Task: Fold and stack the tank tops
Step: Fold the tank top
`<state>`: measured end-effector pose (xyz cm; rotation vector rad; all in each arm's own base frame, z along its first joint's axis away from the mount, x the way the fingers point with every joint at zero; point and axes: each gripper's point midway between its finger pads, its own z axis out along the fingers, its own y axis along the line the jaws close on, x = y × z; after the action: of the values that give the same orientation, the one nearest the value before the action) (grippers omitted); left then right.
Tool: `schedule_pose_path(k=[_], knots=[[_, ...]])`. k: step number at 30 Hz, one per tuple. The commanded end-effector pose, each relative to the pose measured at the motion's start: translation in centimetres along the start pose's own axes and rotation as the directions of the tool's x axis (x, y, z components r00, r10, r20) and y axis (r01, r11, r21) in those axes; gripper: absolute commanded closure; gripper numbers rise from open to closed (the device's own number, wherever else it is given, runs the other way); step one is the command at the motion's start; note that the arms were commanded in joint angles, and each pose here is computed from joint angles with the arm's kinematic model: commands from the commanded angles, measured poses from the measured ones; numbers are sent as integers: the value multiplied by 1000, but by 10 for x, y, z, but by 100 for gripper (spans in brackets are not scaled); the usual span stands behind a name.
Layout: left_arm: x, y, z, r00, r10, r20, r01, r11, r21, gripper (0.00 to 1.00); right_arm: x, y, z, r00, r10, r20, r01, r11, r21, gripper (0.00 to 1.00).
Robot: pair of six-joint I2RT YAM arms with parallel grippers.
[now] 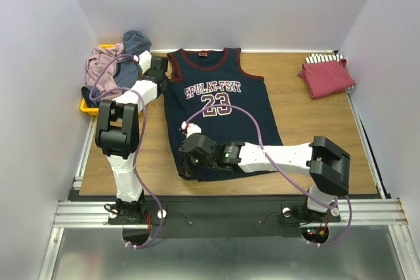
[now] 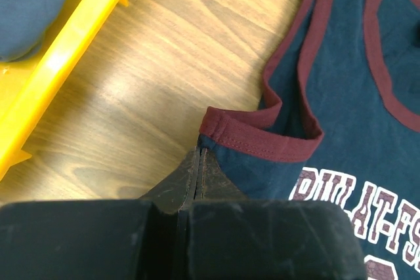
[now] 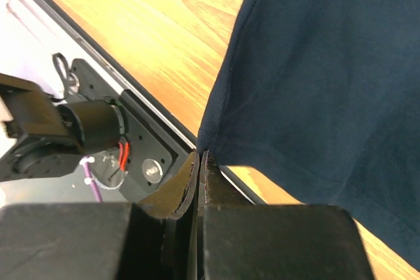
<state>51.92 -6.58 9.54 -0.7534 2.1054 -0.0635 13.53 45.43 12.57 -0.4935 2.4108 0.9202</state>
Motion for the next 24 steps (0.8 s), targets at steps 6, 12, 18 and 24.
schedule_pose_path(k=[6,12,18,24], knots=[[-39,-31,-11,999,11,45,-14,997,75,100,-18,28,4,999,-4,33,6,997,-75,100],[-27,-36,-5,1000,22,3,-22,995,94,100,0,4,16,1000,18,-6,-18,1000,-14,100],[-17,-59,-12,999,44,4,-44,990,134,100,-5,-10,3,998,34,45,-35,999,21,100],[-1,-109,-23,996,90,7,-89,978,189,100,0,-49,-15,992,85,95,-94,990,101,100]])
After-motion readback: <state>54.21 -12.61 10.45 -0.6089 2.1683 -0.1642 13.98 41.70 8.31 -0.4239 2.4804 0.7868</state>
